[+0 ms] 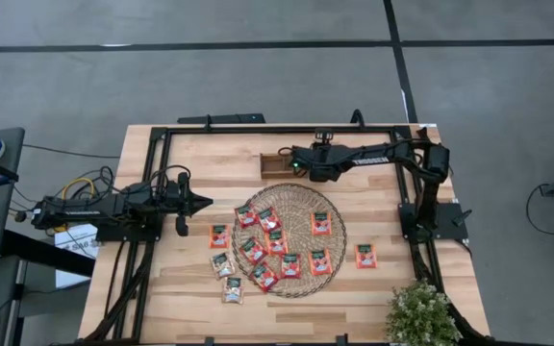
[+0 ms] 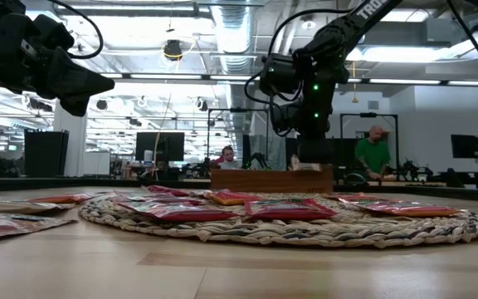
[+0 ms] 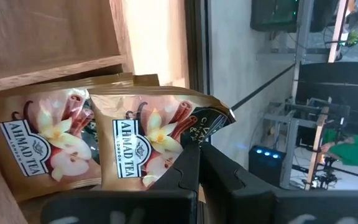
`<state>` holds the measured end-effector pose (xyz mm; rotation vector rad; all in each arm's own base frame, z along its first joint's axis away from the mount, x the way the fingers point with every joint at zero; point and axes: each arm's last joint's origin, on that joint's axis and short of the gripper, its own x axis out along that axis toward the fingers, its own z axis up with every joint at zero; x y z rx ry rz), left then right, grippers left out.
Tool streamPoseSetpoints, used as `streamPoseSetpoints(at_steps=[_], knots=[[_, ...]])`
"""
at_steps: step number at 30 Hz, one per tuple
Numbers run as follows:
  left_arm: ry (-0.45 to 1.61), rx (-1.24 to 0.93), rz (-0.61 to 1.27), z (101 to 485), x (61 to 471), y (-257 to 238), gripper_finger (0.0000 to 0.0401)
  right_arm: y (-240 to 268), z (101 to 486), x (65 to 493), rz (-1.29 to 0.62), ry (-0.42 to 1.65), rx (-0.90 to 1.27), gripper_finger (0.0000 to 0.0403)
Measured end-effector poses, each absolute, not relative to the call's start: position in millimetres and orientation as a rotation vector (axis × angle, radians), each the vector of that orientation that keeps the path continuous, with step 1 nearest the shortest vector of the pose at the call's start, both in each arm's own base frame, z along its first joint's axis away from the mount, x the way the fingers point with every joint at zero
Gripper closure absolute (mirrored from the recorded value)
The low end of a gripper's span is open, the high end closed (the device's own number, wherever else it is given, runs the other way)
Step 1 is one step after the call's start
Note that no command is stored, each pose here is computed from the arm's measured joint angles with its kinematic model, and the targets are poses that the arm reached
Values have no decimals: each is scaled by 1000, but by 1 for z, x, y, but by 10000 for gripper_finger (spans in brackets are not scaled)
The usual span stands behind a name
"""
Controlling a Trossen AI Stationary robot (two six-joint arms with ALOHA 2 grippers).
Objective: Pick & Place Tea
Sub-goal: Put the top brown tea bag into the right slot of the wooden organizer
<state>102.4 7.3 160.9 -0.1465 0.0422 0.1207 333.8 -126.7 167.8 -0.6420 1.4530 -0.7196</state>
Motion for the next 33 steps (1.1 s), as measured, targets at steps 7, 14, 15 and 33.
streamPoseSetpoints(at_steps=[7,14,15,33], knots=[[43,-146,121,161,102,7,393,-126,166,332,-675,1474,-622,403],[42,-146,121,161,102,7,393,-126,166,332,-673,1473,-620,403],[42,-146,121,161,102,7,393,-126,166,332,-673,1473,-620,403],[42,-146,121,161,102,7,392,-125,166,333,-634,1465,-593,361]])
